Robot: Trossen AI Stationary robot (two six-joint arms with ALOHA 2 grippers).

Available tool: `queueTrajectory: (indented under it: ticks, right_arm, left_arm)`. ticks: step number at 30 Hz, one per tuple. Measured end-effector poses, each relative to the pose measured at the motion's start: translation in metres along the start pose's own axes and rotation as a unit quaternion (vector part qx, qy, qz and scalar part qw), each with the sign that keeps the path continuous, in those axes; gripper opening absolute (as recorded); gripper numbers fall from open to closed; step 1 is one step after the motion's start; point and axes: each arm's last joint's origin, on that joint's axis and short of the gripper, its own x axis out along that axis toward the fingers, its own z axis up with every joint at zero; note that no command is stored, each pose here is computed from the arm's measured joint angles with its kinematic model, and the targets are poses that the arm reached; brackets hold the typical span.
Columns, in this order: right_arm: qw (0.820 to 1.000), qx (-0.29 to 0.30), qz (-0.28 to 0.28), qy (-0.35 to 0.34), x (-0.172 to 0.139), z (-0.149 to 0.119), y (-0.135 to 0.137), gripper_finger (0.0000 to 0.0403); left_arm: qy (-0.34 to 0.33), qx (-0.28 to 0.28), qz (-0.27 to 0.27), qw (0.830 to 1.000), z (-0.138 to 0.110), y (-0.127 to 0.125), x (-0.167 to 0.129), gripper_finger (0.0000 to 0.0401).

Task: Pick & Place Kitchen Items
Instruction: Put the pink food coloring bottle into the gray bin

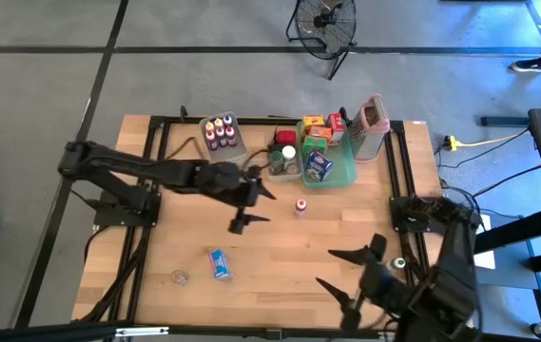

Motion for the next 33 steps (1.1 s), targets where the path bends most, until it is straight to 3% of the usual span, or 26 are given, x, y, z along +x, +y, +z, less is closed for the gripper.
queueTrajectory:
  ticks: [9, 15, 27, 33]
  right_arm:
    - [0.999, -0.045, 0.012, -0.017, -0.019, -0.001, -0.003, 0.0295]
    - [0.998, -0.065, 0.002, -0.005, -0.016, 0.001, -0.011, 0.0295]
    - [0.994, -0.094, 0.014, 0.046, -0.007, 0.018, -0.028, 0.0295]
    - [0.991, -0.115, 0.013, 0.065, 0.003, 0.02, -0.03, 0.0295]
  left_arm:
    - [-0.008, -0.024, -0.013, 1.0, -0.042, 0.037, 0.083, 0.0281]
    - [-0.023, -0.05, -0.02, 0.998, -0.069, 0.05, 0.118, 0.0281]
    - [-0.045, -0.07, 0.004, 0.996, -0.089, 0.072, 0.136, 0.0281]
    - [-0.049, -0.045, 0.01, 0.998, -0.089, 0.076, 0.135, 0.0281]
